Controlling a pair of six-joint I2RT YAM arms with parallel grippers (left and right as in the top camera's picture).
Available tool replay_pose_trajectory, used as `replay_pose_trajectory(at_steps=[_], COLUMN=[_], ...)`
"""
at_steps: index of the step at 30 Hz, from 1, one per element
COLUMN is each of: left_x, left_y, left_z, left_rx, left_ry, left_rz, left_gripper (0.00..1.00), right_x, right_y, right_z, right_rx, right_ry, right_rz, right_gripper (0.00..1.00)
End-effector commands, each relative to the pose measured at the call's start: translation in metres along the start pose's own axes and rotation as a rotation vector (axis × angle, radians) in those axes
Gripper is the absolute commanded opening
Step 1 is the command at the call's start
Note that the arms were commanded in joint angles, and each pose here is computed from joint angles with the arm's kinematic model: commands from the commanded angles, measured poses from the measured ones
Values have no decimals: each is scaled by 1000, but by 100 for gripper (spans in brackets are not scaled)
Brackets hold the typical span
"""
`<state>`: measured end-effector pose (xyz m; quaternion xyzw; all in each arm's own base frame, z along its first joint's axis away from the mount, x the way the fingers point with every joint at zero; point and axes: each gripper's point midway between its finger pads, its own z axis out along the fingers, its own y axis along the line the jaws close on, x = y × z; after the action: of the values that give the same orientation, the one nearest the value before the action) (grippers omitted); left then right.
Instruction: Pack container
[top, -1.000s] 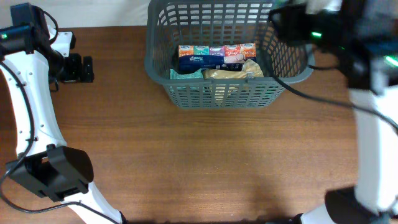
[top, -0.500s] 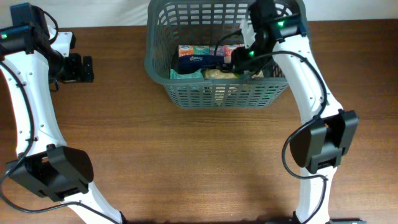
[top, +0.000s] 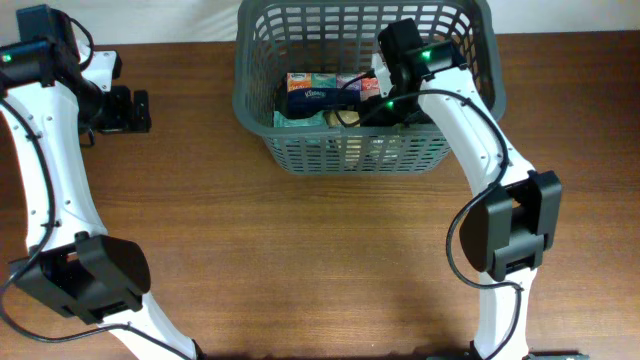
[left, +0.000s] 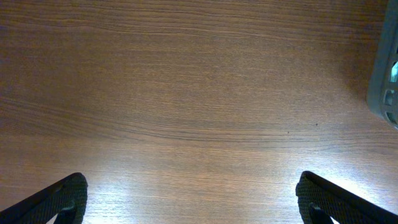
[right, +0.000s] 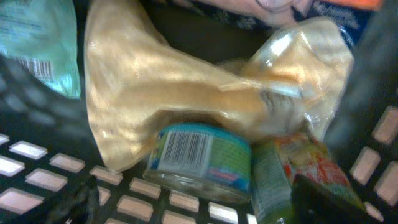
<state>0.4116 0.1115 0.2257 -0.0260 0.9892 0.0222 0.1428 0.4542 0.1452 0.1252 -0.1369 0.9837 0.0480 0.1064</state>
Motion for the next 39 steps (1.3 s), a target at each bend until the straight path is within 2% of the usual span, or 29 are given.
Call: replay_pose_trajectory(at_steps=[1, 6, 9, 13, 18, 20, 23, 28, 39], left_x=[0, 0, 0, 0, 0, 0, 0, 0, 0], left_y=[-2, -2, -2, -2, -2, -2, -2, -2, -2], left_z=[3, 3, 3, 3, 3, 3, 3, 3, 3], left_rx=[15, 15, 15, 15, 15, 15, 15, 15, 15], left_ry=[5, 5, 5, 5, 5, 5, 5, 5, 5], left_rz=[-12, -12, -12, -12, -12, -12, -12, -12, -12], left_gripper=[99, 99, 99, 99, 99, 99, 99, 99, 99], right_x=[-33, -41, -23, 23, 82, 94, 101, 110, 110], right_y=[-10, -11, -50, -125, -230, -255, -265, -275, -276], right_z=[-101, -233, -338, -396, -385, -363, -345, -325, -322], right_rx=[27, 52, 221, 444, 493, 404, 319, 309, 306], right_ry=[-239, -535, -785, -873, -789, -738, -699, -638, -629], right_rz=[10, 11, 99, 290, 682, 740, 774, 812, 814], right_gripper=[100, 95, 95, 95, 99, 99, 99, 99, 99])
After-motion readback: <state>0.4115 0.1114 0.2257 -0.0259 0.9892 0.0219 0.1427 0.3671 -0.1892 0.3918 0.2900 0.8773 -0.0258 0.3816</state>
